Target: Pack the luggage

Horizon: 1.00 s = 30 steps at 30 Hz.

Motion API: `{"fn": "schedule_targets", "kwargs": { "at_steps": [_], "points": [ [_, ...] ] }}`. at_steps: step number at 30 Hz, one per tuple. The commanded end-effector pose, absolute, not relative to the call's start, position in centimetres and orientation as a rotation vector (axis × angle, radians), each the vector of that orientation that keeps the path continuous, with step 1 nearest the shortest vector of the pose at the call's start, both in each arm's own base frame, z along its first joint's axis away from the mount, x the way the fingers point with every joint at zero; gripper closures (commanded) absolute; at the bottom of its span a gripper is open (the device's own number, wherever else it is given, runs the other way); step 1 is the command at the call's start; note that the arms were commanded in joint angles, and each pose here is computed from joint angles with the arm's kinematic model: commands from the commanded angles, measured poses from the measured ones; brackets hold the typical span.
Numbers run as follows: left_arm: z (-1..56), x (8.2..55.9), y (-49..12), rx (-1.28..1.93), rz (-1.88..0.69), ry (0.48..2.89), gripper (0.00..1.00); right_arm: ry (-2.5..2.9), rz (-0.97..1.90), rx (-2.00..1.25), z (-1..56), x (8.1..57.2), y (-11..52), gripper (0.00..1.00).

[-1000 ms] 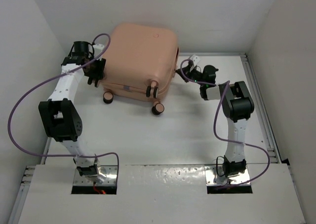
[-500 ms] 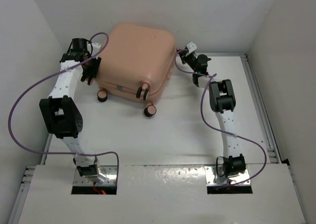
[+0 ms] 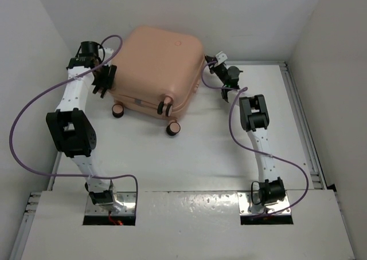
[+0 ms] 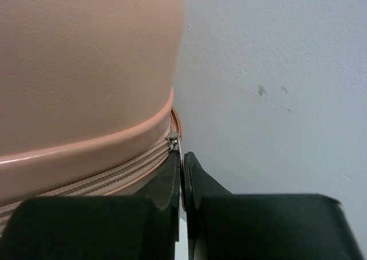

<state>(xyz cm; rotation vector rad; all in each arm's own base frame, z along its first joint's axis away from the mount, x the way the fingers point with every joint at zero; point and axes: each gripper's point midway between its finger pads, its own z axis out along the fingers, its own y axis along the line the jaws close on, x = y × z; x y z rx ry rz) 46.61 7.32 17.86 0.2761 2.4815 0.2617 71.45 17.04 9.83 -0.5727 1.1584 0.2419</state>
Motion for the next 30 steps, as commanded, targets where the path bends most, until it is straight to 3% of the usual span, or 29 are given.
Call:
{"fn": "schedule_targets", "kwargs": {
  "at_steps": [1,7,9,16,21,30],
  "points": [
    [28.4,59.6,8.1,0.075,0.314,1.856,0.29,1.128,-0.02,-0.326,14.9,72.6,5.8,1.0],
    [37.1,56.1,6.2,-0.005,0.263,1.724,0.01,1.105,0.006,-0.351,16.3,69.7,6.7,1.0],
    [39.0,54.5,5.4,0.011,0.222,1.704,0.01,1.123,0.007,-0.357,15.8,69.0,6.8,1.0],
    [36.9,49.2,0.6,0.064,-0.079,1.852,0.01,1.104,0.024,-0.385,16.9,67.3,7.8,1.0],
    [37.9,44.8,-7.8,0.307,-0.438,1.826,0.01,1.092,0.029,-0.4,16.7,66.8,8.6,1.0],
    [29.4,36.8,-15.3,0.5,-0.559,2.121,0.01,1.058,0.11,-0.456,17.8,63.1,10.8,1.0]
  ]
}}
